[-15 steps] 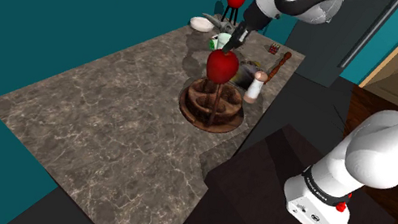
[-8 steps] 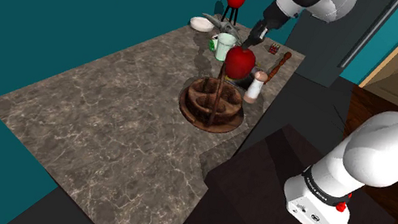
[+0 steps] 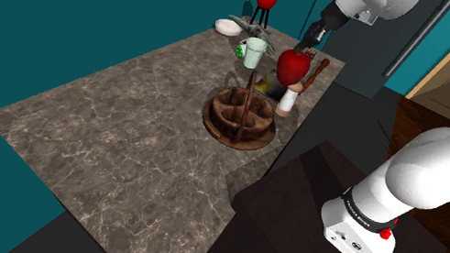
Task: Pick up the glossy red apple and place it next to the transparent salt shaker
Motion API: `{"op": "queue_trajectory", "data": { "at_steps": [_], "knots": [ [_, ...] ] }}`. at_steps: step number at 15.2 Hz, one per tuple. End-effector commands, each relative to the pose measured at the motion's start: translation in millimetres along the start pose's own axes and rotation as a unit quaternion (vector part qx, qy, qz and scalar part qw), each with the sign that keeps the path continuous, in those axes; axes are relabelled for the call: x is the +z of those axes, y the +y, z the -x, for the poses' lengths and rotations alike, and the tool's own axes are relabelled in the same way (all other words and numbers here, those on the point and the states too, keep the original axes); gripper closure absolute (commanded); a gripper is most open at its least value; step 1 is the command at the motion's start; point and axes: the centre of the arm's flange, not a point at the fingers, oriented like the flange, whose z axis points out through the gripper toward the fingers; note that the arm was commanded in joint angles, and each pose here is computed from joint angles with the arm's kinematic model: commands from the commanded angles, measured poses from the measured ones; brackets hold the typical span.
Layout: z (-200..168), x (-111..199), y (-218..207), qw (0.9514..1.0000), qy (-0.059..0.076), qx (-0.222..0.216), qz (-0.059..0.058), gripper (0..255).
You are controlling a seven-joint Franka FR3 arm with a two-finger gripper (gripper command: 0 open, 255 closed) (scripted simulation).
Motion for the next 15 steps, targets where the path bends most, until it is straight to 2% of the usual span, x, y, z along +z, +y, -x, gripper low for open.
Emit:
{"op": "queue_trajectory", "data": {
  "at_steps": [1, 15],
  "knots": [
    [17, -7, 20, 1.0000, 0.000, -0.001, 0.000, 255],
    [134, -53, 156, 1.0000, 0.000, -0.001, 0.000, 255]
  ]
}}
